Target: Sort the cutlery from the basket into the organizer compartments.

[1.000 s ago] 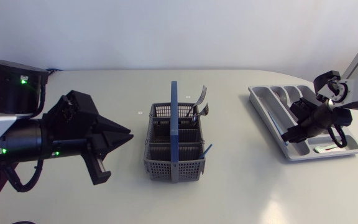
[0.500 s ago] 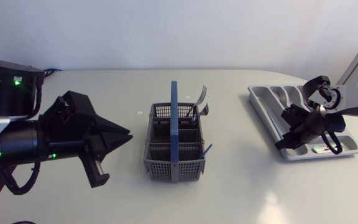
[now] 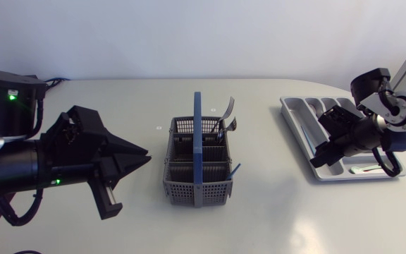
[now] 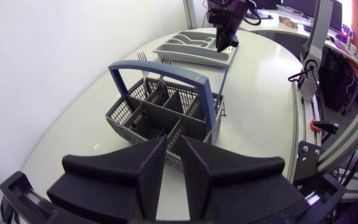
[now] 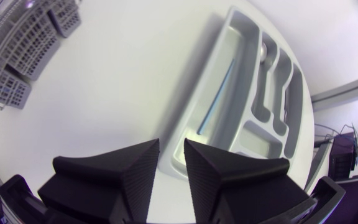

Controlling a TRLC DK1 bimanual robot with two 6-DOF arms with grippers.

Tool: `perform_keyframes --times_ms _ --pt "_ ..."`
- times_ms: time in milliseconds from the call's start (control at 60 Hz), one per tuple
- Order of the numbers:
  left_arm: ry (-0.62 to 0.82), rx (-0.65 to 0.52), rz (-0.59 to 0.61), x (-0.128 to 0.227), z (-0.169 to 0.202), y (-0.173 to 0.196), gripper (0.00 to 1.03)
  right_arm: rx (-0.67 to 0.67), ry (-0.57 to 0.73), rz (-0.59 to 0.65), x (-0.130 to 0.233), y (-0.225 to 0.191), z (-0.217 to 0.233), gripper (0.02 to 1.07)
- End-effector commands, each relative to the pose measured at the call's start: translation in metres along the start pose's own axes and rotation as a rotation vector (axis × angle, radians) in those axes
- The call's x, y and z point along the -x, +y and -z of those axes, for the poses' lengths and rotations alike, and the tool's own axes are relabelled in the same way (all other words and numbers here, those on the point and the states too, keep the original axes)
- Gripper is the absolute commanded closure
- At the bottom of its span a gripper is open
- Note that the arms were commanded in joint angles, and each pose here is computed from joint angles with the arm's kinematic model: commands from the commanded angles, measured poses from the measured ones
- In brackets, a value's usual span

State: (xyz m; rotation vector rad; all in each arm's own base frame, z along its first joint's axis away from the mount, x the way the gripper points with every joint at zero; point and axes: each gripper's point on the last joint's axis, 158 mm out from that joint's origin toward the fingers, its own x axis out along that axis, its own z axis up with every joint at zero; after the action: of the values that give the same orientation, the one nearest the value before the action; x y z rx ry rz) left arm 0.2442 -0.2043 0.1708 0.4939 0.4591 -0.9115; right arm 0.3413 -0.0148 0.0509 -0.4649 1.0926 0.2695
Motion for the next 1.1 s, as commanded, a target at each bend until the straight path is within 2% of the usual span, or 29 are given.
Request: perform_keyframes --times_ms 0,133,400,617,1083 --pt "0.016 0.006 0.02 -0.005 0.002 -0.006 0.84 0.069 -0.056 -0.053 0.022 0.03 -0.005 0.6" --pt "0.018 0.003 0.033 -0.007 0.001 -0.011 0.84 0.154 -0.211 -0.195 0.061 0.081 -0.029 0.6" --pt "0.028 0.002 0.048 -0.01 0.006 -0.017 0.84 0.303 -0.429 -0.36 0.093 0.148 -0.044 0.6" --pt "0.031 0.003 0.053 -0.013 0.01 -0.019 0.84 0.406 -0.486 -0.466 0.1 0.193 -0.049 0.6" --pt "0.037 0.009 0.05 -0.021 0.019 -0.019 0.84 0.47 -0.495 -0.541 0.085 0.242 -0.051 0.6"
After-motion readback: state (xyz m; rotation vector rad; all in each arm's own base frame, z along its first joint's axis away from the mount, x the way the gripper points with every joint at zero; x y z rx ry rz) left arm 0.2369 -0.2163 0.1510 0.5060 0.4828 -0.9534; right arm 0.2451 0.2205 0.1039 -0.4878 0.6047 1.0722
